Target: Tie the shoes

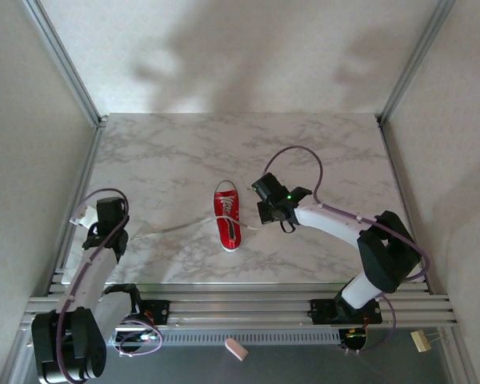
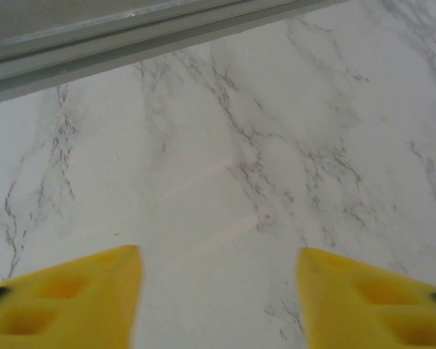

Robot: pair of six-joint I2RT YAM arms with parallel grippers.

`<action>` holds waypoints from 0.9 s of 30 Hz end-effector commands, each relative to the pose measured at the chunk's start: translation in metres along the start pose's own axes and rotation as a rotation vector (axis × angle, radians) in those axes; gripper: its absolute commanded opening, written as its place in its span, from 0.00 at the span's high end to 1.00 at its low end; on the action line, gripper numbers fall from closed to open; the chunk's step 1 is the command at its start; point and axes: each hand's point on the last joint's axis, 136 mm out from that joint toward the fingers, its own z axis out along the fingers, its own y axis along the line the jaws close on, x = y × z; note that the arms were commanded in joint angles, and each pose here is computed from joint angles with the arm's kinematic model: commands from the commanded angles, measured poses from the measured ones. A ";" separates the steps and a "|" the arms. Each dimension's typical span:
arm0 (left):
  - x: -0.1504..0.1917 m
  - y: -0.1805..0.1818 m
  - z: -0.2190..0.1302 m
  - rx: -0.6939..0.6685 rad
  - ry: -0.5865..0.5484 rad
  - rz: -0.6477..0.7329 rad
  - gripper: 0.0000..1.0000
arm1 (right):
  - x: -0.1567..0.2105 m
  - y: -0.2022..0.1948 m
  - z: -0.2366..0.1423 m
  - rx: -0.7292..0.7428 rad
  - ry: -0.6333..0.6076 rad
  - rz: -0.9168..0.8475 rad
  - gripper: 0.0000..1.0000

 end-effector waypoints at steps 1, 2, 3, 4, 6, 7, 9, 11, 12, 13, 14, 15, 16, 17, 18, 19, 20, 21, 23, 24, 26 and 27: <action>0.001 -0.003 -0.004 0.022 0.030 0.028 0.21 | 0.005 -0.003 0.002 0.060 0.028 -0.022 1.00; 0.004 -0.012 -0.005 0.063 0.052 0.040 0.21 | 0.005 -0.005 0.001 0.071 0.026 -0.014 1.00; 0.008 -0.020 -0.007 0.102 0.078 0.050 0.21 | 0.005 -0.007 0.000 0.083 0.022 -0.004 1.00; 0.013 -0.028 -0.009 0.133 0.106 0.063 0.21 | 0.005 -0.009 -0.001 0.091 0.018 0.006 1.00; 0.027 -0.048 -0.017 0.205 0.157 0.121 0.22 | 0.002 -0.011 -0.004 0.101 0.005 0.025 1.00; 0.032 -0.058 -0.022 0.235 0.168 0.154 0.22 | 0.001 -0.011 -0.004 0.099 0.000 0.031 1.00; 0.047 -0.076 -0.035 0.290 0.183 0.235 0.21 | 0.000 -0.011 -0.005 0.098 -0.002 0.039 1.00; 0.065 -0.096 -0.047 0.385 0.211 0.308 0.16 | 0.001 -0.014 -0.005 0.112 -0.001 0.056 1.00; 0.077 -0.108 -0.055 0.445 0.230 0.350 0.15 | 0.002 -0.017 -0.005 0.129 -0.002 0.069 1.00; 0.089 -0.117 -0.060 0.497 0.253 0.386 0.13 | 0.002 -0.019 -0.006 0.138 -0.003 0.081 1.00; 0.102 -0.125 -0.066 0.542 0.284 0.424 0.11 | 0.002 -0.020 -0.007 0.144 -0.006 0.093 1.00; 0.114 -0.133 -0.071 0.578 0.310 0.464 0.11 | 0.001 -0.021 -0.007 0.144 -0.009 0.107 1.00; 0.123 -0.138 -0.073 0.593 0.325 0.497 0.11 | 0.000 -0.021 -0.008 0.140 -0.011 0.119 1.00; 0.132 -0.142 -0.075 0.603 0.338 0.538 0.12 | -0.001 -0.022 -0.008 0.131 -0.009 0.135 1.00; 0.143 -0.146 -0.077 0.615 0.353 0.583 0.14 | -0.003 -0.022 -0.008 0.120 -0.010 0.149 1.00; 0.150 -0.150 -0.079 0.626 0.362 0.615 0.15 | -0.005 -0.023 -0.009 0.112 -0.012 0.161 1.00; 0.159 -0.153 -0.079 0.631 0.369 0.652 0.17 | -0.008 -0.023 -0.010 0.101 -0.015 0.171 1.00; 0.168 -0.156 -0.080 0.637 0.380 0.690 0.19 | -0.011 -0.023 -0.010 0.086 -0.017 0.181 1.00; 0.185 -0.160 -0.082 0.646 0.403 0.766 0.22 | -0.016 -0.016 -0.012 0.046 -0.023 0.178 1.00; 0.192 -0.161 -0.082 0.641 0.409 0.805 0.23 | -0.020 -0.017 -0.012 0.035 -0.025 0.187 1.00; 0.202 -0.162 -0.081 0.624 0.411 0.875 0.27 | -0.024 -0.019 -0.011 0.023 -0.025 0.200 1.00; 0.206 -0.162 -0.081 0.611 0.408 0.904 0.29 | -0.025 -0.018 -0.010 0.019 -0.023 0.200 1.00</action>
